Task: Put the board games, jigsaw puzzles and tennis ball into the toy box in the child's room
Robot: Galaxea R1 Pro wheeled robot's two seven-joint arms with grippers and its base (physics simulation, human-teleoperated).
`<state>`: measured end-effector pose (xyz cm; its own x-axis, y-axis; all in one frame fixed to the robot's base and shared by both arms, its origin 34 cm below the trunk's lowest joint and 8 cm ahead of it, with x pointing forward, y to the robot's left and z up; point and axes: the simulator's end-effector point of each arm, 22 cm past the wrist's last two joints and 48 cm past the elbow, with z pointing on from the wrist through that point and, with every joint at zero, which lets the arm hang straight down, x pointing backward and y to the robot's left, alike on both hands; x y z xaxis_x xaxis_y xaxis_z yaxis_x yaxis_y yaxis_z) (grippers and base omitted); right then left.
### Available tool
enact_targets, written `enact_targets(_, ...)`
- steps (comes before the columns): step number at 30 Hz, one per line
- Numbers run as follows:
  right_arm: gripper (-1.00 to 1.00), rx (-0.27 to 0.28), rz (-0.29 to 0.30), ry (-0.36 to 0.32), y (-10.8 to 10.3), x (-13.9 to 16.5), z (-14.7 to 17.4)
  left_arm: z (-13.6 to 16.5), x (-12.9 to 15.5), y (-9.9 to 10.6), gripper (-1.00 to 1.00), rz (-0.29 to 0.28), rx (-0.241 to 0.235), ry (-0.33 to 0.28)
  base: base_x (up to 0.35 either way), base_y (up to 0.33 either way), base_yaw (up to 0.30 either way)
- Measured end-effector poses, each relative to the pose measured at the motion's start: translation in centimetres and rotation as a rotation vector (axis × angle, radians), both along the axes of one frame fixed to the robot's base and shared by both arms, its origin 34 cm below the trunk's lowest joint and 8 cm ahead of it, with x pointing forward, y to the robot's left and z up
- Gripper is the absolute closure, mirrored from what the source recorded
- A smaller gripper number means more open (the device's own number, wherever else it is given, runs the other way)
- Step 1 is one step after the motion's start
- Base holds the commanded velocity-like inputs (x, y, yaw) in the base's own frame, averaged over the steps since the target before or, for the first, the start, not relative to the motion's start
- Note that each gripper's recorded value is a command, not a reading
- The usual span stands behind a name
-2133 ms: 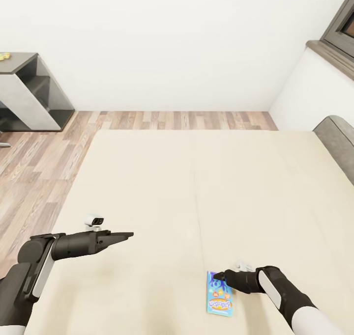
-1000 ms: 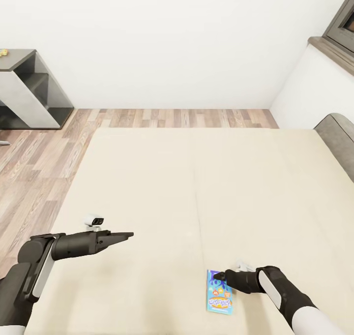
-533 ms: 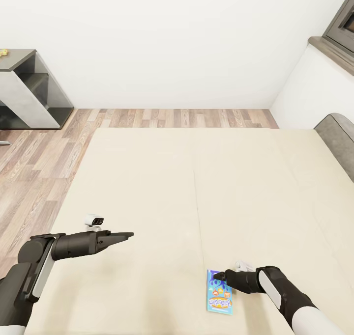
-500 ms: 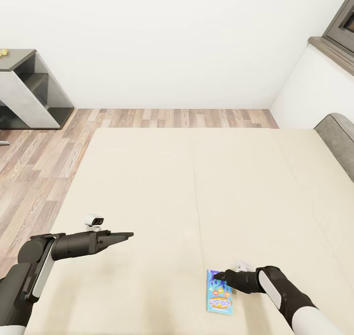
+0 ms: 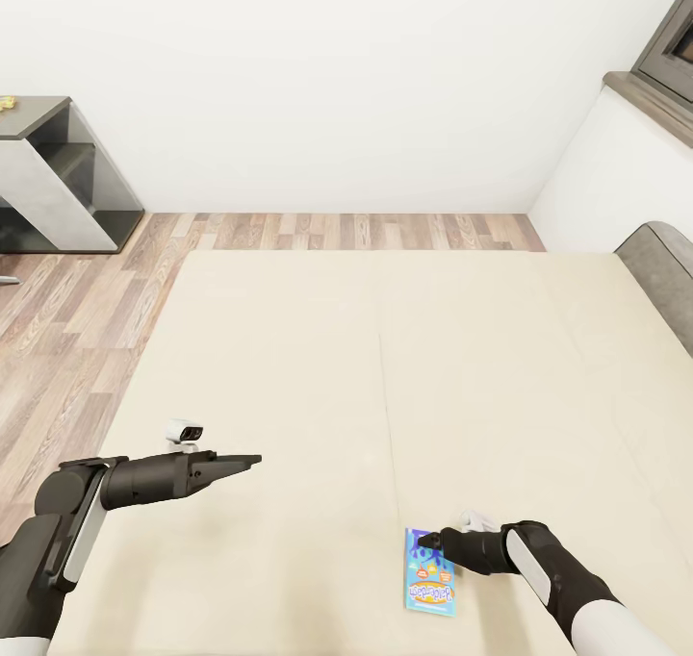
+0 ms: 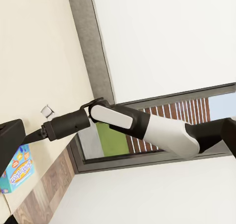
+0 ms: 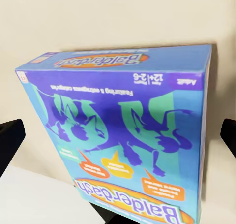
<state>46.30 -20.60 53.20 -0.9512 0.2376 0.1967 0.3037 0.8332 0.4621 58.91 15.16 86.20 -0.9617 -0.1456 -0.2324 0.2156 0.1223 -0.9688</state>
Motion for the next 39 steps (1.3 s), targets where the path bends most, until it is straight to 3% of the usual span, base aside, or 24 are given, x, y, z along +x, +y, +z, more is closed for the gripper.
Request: enact_targets(39, -1.0, -0.022, 0.007, 0.02, -0.44, -0.61, -0.29, 0.02, 0.01, 0.0, -1.0, 0.0, -0.001, 0.0, 0.0, 0.045, 0.0)
